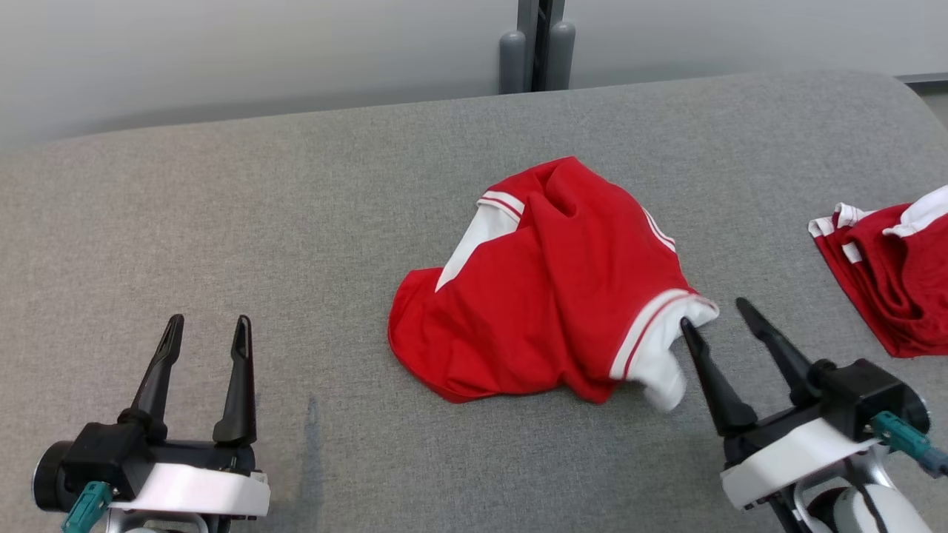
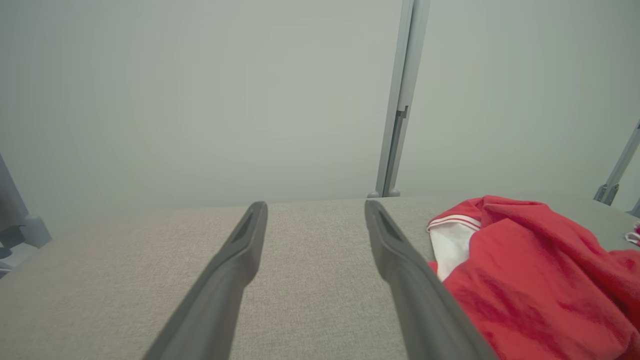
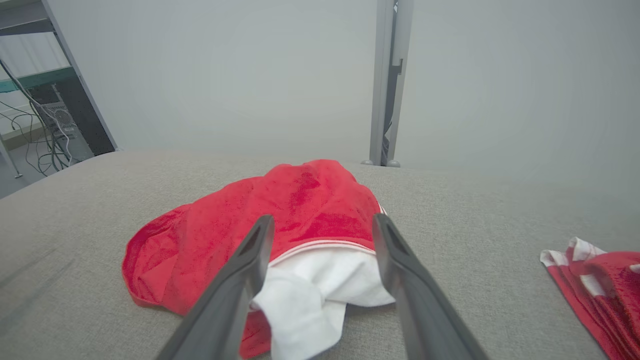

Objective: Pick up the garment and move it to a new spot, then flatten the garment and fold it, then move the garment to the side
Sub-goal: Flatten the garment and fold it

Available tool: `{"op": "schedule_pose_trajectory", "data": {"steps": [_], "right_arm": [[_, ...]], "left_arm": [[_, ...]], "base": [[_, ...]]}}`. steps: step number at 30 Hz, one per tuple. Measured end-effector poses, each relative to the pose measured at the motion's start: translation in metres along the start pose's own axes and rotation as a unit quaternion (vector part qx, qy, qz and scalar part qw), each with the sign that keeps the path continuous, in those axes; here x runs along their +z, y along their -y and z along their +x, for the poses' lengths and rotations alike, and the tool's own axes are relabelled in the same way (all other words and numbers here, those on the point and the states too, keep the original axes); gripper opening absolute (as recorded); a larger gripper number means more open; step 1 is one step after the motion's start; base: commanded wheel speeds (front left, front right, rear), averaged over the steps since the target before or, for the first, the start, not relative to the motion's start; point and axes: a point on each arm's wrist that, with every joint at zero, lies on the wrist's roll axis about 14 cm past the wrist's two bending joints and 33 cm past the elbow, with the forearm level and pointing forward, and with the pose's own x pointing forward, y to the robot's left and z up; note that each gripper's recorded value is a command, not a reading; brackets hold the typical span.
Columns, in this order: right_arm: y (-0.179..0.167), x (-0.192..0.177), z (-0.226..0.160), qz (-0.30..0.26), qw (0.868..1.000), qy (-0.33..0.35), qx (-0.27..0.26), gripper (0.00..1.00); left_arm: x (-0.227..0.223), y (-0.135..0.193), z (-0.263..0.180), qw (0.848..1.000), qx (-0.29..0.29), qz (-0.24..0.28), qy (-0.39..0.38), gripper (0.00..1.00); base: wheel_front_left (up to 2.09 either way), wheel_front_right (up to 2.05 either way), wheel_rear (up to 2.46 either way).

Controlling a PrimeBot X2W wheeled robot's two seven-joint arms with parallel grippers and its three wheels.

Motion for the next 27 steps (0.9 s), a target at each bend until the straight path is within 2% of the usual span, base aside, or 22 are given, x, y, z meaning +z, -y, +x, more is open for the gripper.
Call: {"op": "schedule_pose_trajectory", "data": {"steps": [7,12,27], "right_arm": [[0.026,0.061,-0.020,-0.037,0.995,0.083,-0.044,1.00],[0.035,0.091,-0.040,-0.056,0.989,0.117,-0.071,1.00],[0.035,0.085,-0.048,-0.024,0.990,0.108,-0.085,1.00]], "left_arm": [[0.009,-0.001,-0.013,1.000,0.006,0.004,0.007,1.00],[0.013,-0.003,-0.026,1.000,0.011,0.007,0.008,1.00],[0.016,0.002,-0.030,1.000,0.006,0.006,0.001,1.00]], "base": [[0.00,0.00,0.00],[0.00,0.00,0.00],[0.00,0.00,0.00]]}}
